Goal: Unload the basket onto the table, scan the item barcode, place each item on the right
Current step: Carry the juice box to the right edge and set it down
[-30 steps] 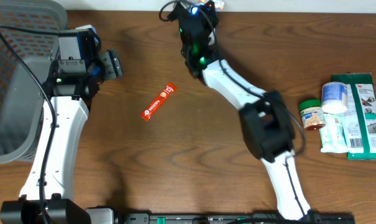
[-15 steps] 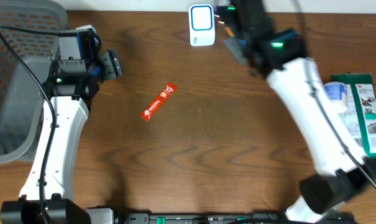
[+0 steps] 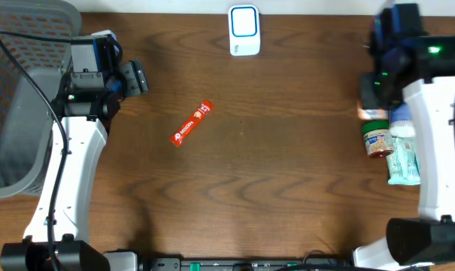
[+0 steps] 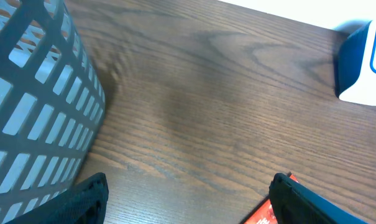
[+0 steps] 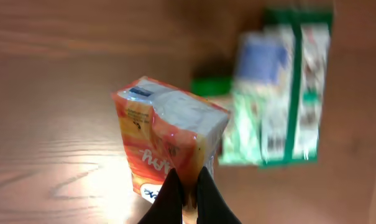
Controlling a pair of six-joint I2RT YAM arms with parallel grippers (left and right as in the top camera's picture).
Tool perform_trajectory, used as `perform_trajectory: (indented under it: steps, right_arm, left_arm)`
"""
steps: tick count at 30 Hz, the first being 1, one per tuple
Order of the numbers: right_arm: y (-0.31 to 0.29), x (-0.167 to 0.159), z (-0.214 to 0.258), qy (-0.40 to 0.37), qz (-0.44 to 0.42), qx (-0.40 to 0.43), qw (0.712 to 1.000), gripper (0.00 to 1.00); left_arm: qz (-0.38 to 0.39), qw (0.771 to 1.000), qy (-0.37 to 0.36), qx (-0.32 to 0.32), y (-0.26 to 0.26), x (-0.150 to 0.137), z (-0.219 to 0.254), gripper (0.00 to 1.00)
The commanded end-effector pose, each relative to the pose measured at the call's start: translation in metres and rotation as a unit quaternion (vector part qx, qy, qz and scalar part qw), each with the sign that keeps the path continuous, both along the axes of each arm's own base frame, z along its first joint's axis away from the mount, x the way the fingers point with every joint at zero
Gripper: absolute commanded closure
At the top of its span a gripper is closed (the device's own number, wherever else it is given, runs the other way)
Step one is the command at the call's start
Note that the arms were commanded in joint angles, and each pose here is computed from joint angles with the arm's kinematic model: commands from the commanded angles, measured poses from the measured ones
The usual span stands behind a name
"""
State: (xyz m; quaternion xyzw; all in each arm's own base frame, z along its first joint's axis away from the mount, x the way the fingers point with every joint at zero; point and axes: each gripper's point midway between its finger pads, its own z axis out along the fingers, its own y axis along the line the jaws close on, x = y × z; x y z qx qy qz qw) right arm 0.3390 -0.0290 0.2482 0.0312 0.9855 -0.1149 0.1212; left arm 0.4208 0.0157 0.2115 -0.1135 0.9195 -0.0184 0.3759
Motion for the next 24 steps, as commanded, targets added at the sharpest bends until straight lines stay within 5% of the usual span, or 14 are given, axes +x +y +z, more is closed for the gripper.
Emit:
perform_trajectory:
  steps: [1,14,16,20,24]
  right_arm:
    - [-0.055,-0.024,-0.011,0.02,-0.151,-0.033,0.988,0.99]
    - [-0.158,-0.074,-0.106,0.064,-0.336,-0.047,0.939,0.98]
    - [-0.163,-0.08,-0.117,0.067,-0.348,-0.042,0.934,0.8]
    - [-0.173,-0.081,-0.124,0.054,-0.363,-0.041,0.929,0.19]
    - [-0.171,-0.07,-0.126,0.034,-0.362,-0.019,0.931,0.01]
  left_arm:
    - [0.005,1.0,0.003,0.004,0.002,0.001,-0.003,0.17]
    - [0.005,1.0,0.003,0.004,0.002,0.001,-0.003,0.17]
    - [0.005,1.0,0.003,0.004,0.002,0.001,-0.003,0.17]
    - [0.005,1.0,0.003,0.004,0.002,0.001,-0.003,0.17]
    - [0.005,1.0,0.003,0.004,0.002,0.001,-0.003,0.17]
